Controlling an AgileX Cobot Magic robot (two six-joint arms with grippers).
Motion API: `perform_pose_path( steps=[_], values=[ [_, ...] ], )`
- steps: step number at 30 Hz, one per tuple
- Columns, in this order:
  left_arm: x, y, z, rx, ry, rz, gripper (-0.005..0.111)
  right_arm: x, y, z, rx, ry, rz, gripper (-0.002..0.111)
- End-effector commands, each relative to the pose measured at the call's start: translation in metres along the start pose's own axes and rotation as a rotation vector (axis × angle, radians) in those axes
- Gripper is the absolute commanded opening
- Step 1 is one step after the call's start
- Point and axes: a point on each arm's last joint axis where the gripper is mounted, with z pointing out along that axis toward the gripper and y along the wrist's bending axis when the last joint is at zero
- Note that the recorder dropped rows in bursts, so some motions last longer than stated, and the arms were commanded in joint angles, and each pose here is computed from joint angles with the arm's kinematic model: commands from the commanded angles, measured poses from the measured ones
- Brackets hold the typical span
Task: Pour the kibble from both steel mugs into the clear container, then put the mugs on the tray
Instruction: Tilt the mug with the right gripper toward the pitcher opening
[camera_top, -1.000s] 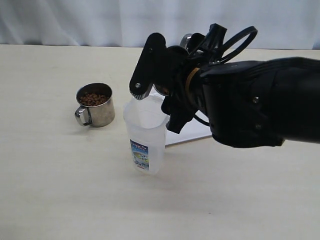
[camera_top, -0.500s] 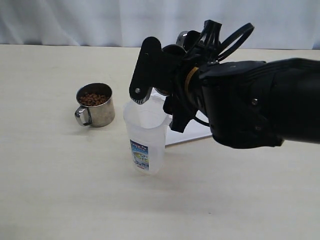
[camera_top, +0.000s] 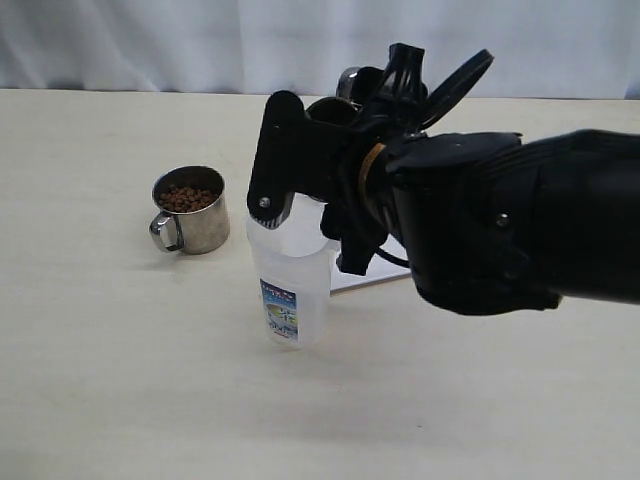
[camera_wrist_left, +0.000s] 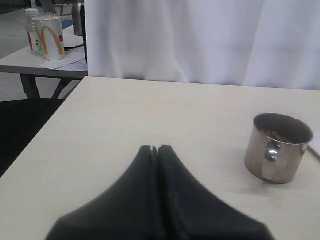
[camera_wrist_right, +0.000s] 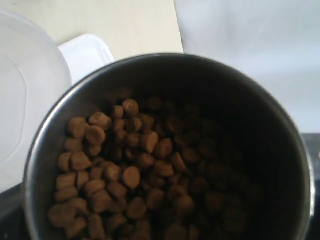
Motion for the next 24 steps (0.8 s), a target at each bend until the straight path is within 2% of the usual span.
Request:
perform_pose_path(
  steps=[1,24],
  values=[
    [0.0007,-0.0005,0.0003,0.009,-0.001,-0.006,0.000,-0.0015,-0.0029,-0.0027,0.030,0.000,-0.032,0.004],
    [0.0010,-0.0005,0.0003,0.009,0.002,-0.006,0.000,-0.0039,-0.0013,-0.0003,0.048,-0.005,-0.185,0.004]
  ],
)
